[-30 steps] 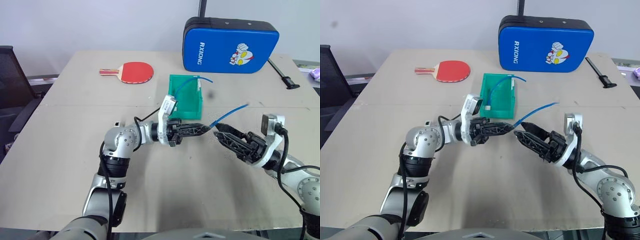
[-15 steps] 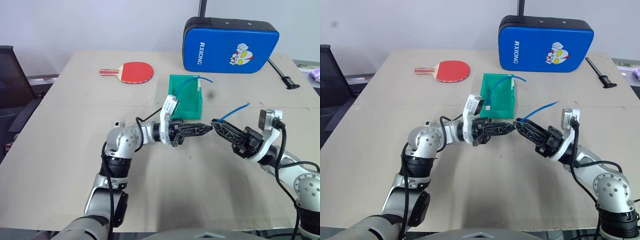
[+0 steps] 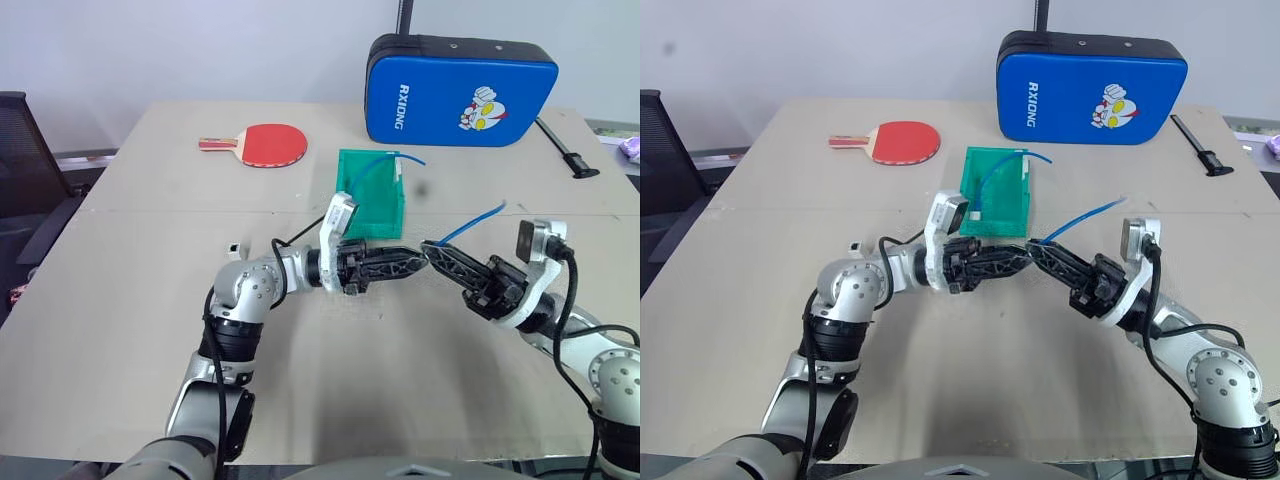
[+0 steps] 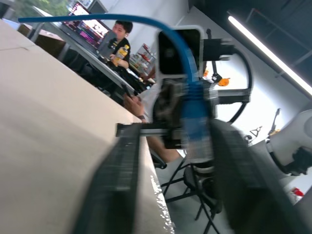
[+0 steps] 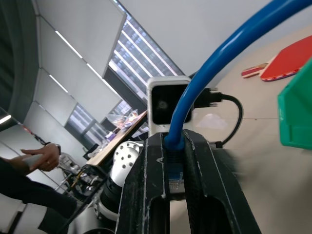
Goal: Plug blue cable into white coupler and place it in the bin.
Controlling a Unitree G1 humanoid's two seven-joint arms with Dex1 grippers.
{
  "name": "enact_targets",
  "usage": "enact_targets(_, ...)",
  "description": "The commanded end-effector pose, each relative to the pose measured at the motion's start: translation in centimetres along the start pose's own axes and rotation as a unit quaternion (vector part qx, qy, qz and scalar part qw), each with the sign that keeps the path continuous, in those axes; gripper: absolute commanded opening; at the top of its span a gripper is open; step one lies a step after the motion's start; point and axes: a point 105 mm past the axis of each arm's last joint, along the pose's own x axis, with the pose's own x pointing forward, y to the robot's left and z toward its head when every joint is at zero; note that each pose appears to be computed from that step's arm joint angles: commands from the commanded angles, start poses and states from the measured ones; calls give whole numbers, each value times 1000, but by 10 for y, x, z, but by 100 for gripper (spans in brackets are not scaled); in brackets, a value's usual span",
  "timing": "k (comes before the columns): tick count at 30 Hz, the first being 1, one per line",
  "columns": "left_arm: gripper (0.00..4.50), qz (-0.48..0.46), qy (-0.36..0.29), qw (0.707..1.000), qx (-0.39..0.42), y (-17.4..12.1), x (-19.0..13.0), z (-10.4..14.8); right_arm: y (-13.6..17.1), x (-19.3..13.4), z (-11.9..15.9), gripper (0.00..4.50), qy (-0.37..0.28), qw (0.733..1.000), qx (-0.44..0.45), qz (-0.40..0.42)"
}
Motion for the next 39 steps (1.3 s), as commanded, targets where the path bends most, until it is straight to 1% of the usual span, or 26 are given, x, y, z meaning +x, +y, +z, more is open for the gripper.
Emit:
enact_targets(1, 430, -1, 33, 997, 73, -16, -3, -4, 0, -1, 9, 0, -20, 1000, -16, -3)
enact_targets(3, 430, 25, 62, 991, 116, -17, -8, -13, -9, -3, 12, 0, -25, 999, -31, -27)
enact_targets(4, 430, 49, 66, 987, 138, -17, -11, -15, -15, -4, 14, 0, -30, 997, -50, -42)
enact_targets(6, 430, 102, 53, 975, 191, -17, -17, -10, -25, -6, 22, 0, -48, 994, -75, -70)
enact_targets(8, 430, 167, 24, 956, 240, -14, -25, 0, -27, -7, 28, 0, -59, 991, -95, -79)
enact_targets(9, 430, 239, -18, 926, 291, -15, -37, 13, -29, -7, 32, 0, -66, 989, -107, -84)
enact_targets(10, 430, 309, -52, 888, 336, -20, -52, 24, -29, -6, 33, 0, -67, 987, -117, -84)
enact_targets(12, 430, 419, -94, 818, 383, -30, -77, 35, -31, -4, 33, 0, -63, 986, -127, -84)
enact_targets(13, 430, 468, -81, 777, 414, -32, -88, 36, -31, -2, 31, 0, -60, 987, -125, -80)
enact_targets(15, 430, 574, -56, 671, 465, -33, -118, 38, -33, 3, 28, 0, -54, 989, -121, -72)
enact_targets(16, 430, 616, -57, 633, 465, -35, -132, 36, -33, 5, 27, 0, -51, 989, -120, -68)
enact_targets(17, 430, 654, -61, 603, 453, -36, -146, 31, -34, 7, 27, 0, -47, 990, -119, -63)
enact_targets(18, 430, 678, -55, 583, 445, -35, -157, 25, -34, 9, 26, 0, -45, 990, -119, -59)
enact_targets(19, 430, 699, -51, 570, 429, -32, -168, 16, -35, 11, 27, 0, -42, 991, -119, -54)
enact_targets(20, 430, 721, -42, 560, 406, -27, -181, 6, -35, 14, 27, 0, -41, 991, -118, -50)
enact_targets(22, 430, 743, -31, 548, 382, -18, -196, -6, -35, 17, 27, 0, -39, 991, -117, -44)
enact_targets(23, 430, 749, -30, 551, 367, -12, -202, -11, -34, 19, 27, 0, -36, 992, -118, -40)
enact_targets(26, 430, 737, -26, 588, 333, 9, -202, -29, -34, 22, 27, 0, -33, 991, -122, -35)
enact_targets(28, 430, 737, -30, 599, 313, 18, -204, -36, -33, 23, 27, 0, -35, 991, -124, -34)
enact_targets(31, 430, 745, -39, 596, 295, 27, -216, -39, -31, 24, 26, 0, -38, 991, -124, -36)
enact_targets(34, 430, 739, -35, 611, 283, 40, -224, -38, -29, 25, 21, 0, -38, 991, -122, -35)
enact_targets(36, 430, 744, -40, 607, 276, 43, -232, -34, -30, 25, 20, 0, -38, 991, -122, -37)
enact_targets(39, 430, 745, -42, 611, 265, 46, -243, -33, -30, 24, 18, 0, -41, 991, -123, -42)
